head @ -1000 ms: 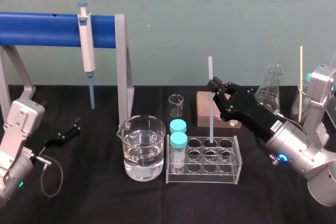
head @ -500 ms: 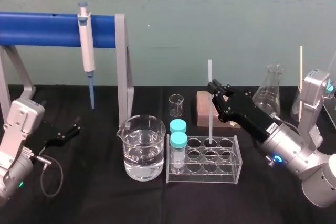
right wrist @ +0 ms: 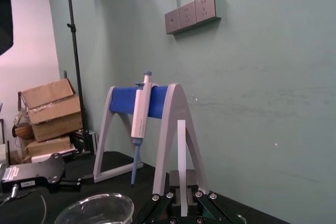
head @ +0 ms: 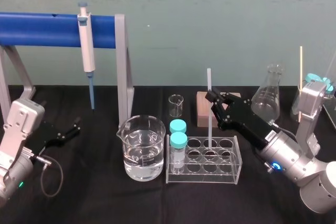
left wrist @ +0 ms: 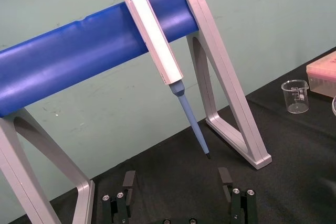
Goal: Pick up the stirring rod with one hand, then place it down.
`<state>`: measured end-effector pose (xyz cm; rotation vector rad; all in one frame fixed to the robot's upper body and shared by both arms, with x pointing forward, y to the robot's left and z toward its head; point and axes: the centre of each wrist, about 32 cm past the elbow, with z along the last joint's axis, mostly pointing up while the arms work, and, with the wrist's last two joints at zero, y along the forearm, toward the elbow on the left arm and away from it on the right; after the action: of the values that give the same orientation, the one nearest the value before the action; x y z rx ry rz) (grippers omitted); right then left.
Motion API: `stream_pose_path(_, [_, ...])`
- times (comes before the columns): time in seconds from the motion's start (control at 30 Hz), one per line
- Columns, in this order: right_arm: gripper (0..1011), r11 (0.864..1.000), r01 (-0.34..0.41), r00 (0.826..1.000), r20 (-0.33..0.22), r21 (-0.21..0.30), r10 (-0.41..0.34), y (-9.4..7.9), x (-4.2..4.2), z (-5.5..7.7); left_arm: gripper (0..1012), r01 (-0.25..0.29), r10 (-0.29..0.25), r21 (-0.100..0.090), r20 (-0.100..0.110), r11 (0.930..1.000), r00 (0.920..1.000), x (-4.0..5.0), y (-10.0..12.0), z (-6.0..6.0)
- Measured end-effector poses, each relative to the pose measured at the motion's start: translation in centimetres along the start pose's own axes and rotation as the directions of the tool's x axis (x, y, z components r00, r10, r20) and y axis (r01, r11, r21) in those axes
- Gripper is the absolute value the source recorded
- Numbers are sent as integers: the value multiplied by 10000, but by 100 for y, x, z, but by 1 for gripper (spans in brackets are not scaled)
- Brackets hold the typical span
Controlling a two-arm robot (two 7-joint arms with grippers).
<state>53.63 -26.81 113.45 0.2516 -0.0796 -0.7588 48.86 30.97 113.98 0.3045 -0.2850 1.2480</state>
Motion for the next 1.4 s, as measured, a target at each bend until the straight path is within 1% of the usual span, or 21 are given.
stream_pose_path(0.1, [66,10000,37,10000,-62,-48,-37,-18,-8,-49,1000,0,0,0,0,10000,10000,0,0,0])
stream_pose_path(0.4, [66,9999,131,9994,-311,-91,-133,-37,-31,-126,1000,0,0,0,0,10000,10000,0,0,0])
stream_pose_path(0.77, [66,9981,352,9989,-294,-506,-367,-56,-51,-241,1000,0,0,-1,1,10000,10000,0,0,0])
stream_pose_path(1.4, [66,9951,558,9983,-91,-820,-567,-72,-47,-266,1000,0,0,0,0,10000,10000,0,0,0])
